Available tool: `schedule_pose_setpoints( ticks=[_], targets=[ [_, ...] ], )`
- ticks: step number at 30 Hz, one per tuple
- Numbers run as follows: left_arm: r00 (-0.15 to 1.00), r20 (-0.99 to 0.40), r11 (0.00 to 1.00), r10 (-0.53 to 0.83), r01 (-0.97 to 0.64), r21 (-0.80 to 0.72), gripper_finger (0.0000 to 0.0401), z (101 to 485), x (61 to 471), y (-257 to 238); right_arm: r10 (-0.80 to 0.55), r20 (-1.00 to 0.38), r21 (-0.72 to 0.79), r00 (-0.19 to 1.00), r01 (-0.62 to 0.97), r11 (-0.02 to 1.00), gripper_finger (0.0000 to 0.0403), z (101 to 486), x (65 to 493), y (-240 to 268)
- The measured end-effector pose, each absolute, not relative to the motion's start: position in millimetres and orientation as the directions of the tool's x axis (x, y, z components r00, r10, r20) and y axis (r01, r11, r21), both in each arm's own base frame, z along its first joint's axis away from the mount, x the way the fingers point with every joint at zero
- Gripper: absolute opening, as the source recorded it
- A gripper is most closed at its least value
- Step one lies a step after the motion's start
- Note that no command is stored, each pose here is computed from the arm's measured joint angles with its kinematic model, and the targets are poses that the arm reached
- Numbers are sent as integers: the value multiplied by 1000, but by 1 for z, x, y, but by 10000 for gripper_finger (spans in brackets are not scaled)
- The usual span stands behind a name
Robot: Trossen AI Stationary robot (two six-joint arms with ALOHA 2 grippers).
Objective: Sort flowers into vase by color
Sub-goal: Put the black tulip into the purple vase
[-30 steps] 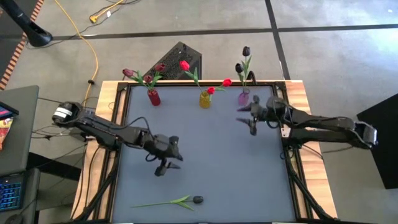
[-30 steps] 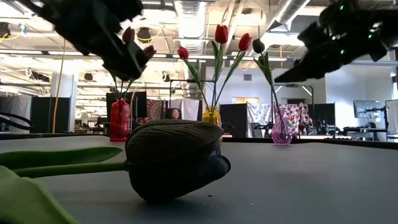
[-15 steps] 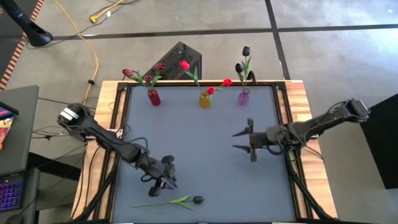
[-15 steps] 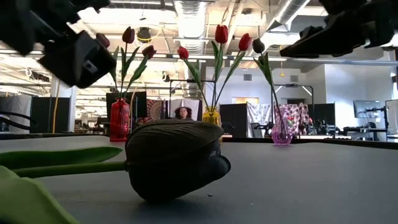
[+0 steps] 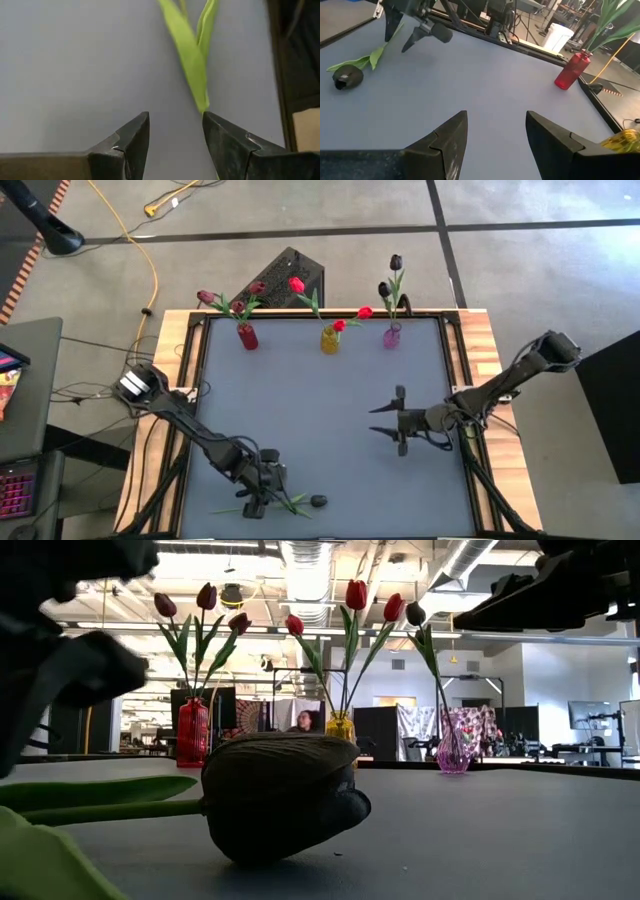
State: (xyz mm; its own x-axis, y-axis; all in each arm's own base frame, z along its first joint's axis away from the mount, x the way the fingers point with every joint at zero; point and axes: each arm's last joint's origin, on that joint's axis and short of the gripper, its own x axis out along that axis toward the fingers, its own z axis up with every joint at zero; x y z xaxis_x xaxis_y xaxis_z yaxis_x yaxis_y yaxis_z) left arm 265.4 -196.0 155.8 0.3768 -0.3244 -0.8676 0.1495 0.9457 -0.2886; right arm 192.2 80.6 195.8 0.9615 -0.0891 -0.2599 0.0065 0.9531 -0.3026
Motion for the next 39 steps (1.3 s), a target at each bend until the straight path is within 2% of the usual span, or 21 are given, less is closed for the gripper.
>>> schedule_pose_setpoints(
  ticks=[5,15,22,27,32,39],
  targets=[
    [336,-886,947,-320,104,-303,173,144,260,-205,-90,-249,-305,964,10,952,226,197,192,80],
    [327,-883,941,-336,165,-296,173,144,248,-220,-103,-249,-333,963,15,943,226,197,193,79],
    [362,-891,957,-275,196,-216,173,138,238,-233,-104,-250,-336,963,14,942,226,197,193,79],
    [378,-895,946,-238,297,-126,162,117,232,-253,-104,-255,-357,961,7,934,226,197,192,79],
    [417,-895,951,-155,308,-21,124,115,227,-261,-105,-255,-359,961,7,933,226,197,192,79],
    [415,-894,962,-168,266,-57,11,133,235,-245,-110,-252,-360,961,13,933,226,197,193,78]
  ],
)
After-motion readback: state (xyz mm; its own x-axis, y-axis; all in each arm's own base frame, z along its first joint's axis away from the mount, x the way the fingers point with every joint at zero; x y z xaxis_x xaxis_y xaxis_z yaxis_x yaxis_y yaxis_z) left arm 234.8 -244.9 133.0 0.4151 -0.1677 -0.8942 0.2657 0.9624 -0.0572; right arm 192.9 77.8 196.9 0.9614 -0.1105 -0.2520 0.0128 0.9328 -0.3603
